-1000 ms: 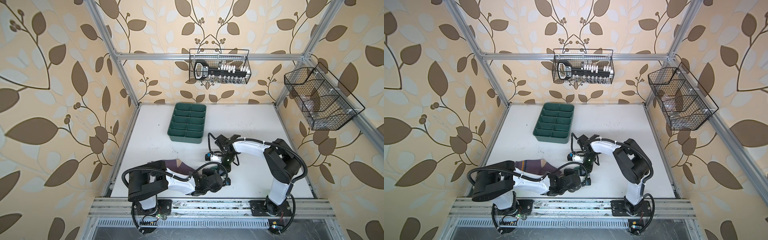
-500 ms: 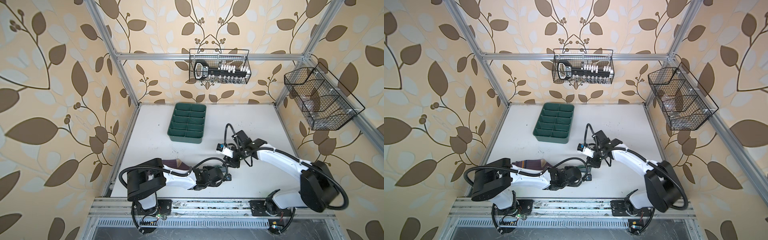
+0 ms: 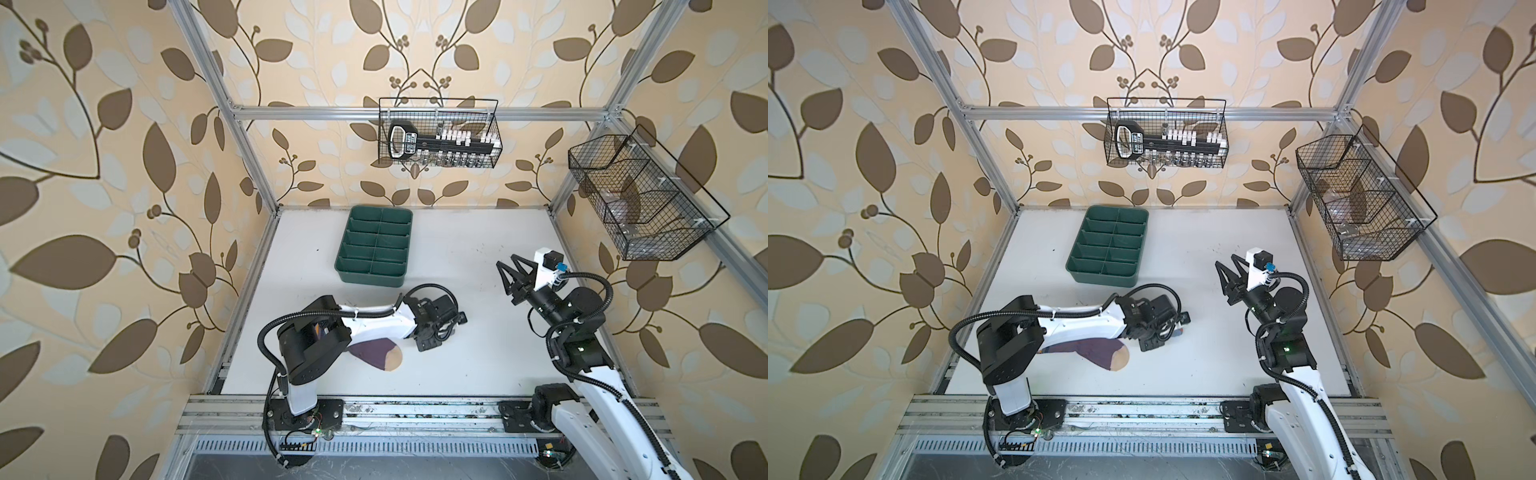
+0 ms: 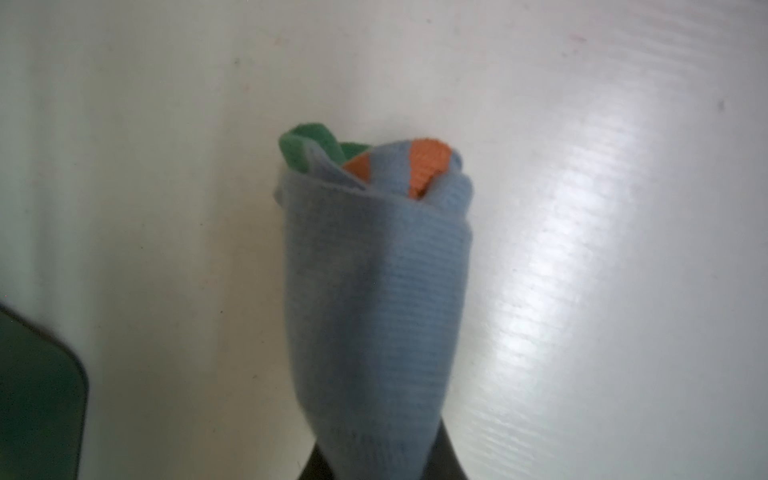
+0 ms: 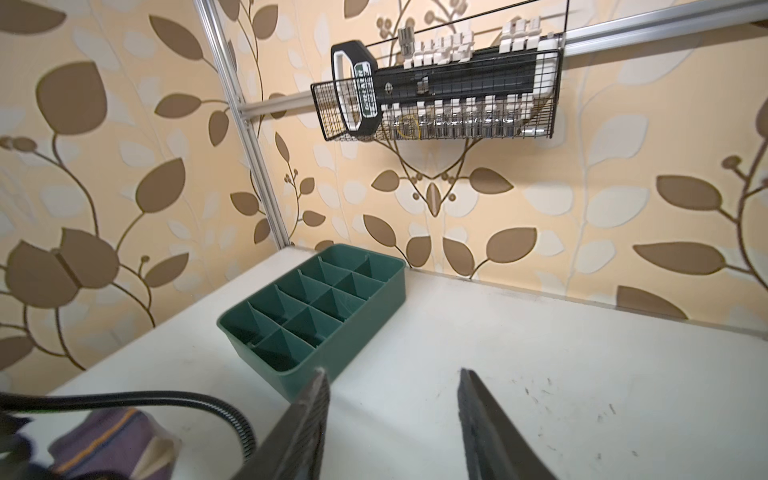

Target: Roll the socks

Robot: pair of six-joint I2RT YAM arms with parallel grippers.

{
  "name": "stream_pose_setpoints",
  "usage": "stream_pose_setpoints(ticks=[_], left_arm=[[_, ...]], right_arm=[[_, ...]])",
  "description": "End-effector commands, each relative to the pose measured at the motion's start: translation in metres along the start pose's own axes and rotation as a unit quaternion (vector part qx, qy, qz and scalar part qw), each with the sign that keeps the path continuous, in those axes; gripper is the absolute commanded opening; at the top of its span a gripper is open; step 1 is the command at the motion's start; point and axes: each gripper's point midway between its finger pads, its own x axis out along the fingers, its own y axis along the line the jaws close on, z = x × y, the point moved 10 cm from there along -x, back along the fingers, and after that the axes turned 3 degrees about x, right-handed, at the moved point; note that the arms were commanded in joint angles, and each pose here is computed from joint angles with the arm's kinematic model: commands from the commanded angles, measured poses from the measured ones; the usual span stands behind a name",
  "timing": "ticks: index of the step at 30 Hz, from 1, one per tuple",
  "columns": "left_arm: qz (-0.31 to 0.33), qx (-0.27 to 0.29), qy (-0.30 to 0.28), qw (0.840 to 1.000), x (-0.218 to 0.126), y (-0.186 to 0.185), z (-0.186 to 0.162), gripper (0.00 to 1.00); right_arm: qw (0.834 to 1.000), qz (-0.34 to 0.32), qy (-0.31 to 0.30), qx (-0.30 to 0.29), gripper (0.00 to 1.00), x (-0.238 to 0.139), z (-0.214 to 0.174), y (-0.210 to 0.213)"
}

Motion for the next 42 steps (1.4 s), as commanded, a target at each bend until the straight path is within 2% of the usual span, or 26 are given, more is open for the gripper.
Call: stream_pose_setpoints(ticks=[1,4,7,10,11,13,14,16,18,21,23,24,25,27,29,30,33,39,42], left_arm=[[-0.095,-0.085,0.084,0.988,0.001,0.003,-0.021,0.0],[-0.12,-0.101,0.099,0.983,0.008,0.009,-0.022,0.0],[-0.133,-0.125,0.111,0.977,0.015,0.017,-0.023,0.0],[-0.148,-0.143,0.109,0.972,0.015,0.023,-0.025,0.0],[-0.152,-0.147,0.109,0.971,0.015,0.025,-0.027,0.0],[-0.161,-0.156,0.109,0.969,0.014,0.029,-0.029,0.0],[-0.165,-0.162,0.109,0.967,0.014,0.032,-0.031,0.0],[-0.176,-0.169,0.113,0.963,0.017,0.034,-0.035,0.0],[-0.183,-0.176,0.119,0.96,0.019,0.037,-0.037,0.0],[-0.188,-0.181,0.122,0.958,0.021,0.04,-0.038,0.0],[-0.185,-0.182,0.123,0.958,0.021,0.041,-0.039,0.0],[-0.187,-0.182,0.122,0.958,0.02,0.041,-0.039,0.0],[-0.189,-0.182,0.121,0.957,0.02,0.041,-0.038,0.0],[-0.195,-0.182,0.12,0.956,0.02,0.041,-0.038,0.0],[-0.2,-0.183,0.12,0.955,0.021,0.04,-0.038,0.0],[-0.201,-0.183,0.121,0.955,0.021,0.039,-0.039,0.0],[-0.199,-0.183,0.121,0.955,0.02,0.039,-0.041,0.0],[-0.211,-0.184,0.12,0.952,0.02,0.038,-0.039,0.0],[-0.22,-0.185,0.117,0.951,0.02,0.036,-0.039,0.0]], right_arm=[[0.997,0.003,-0.017,0.073,0.51,-0.001,0.005,0.004],[0.997,0.011,-0.006,0.079,0.5,-0.008,-0.007,0.016],[0.999,0.004,0.007,0.041,0.5,-0.02,-0.026,0.035],[0.998,0.031,0.044,-0.042,0.5,-0.029,-0.046,0.057],[0.992,0.063,0.065,-0.083,0.5,-0.031,-0.054,0.07],[0.971,0.125,0.104,-0.174,0.53,-0.035,-0.069,0.091],[0.951,0.16,0.122,-0.234,0.54,-0.038,-0.078,0.104],[0.885,0.225,0.149,-0.38,0.58,-0.044,-0.098,0.126],[0.812,0.236,0.186,-0.501,0.61,-0.044,-0.12,0.137],[0.718,0.243,0.276,-0.591,0.62,-0.035,-0.149,0.136],[0.686,0.234,0.307,-0.616,0.62,-0.026,-0.161,0.137],[0.685,0.231,0.304,-0.621,0.64,-0.02,-0.165,0.138],[0.691,0.231,0.292,-0.619,0.69,-0.015,-0.167,0.14],[0.717,0.237,0.252,-0.605,0.76,-0.002,-0.172,0.141],[0.728,0.237,0.237,-0.598,0.76,0.011,-0.179,0.139],[0.729,0.226,0.236,-0.601,0.76,0.018,-0.184,0.138],[0.711,0.211,0.249,-0.623,0.74,0.032,-0.202,0.135],[0.713,0.186,0.266,-0.621,0.67,0.047,-0.224,0.123],[0.703,0.19,0.287,-0.622,0.57,0.05,-0.235,0.12]])
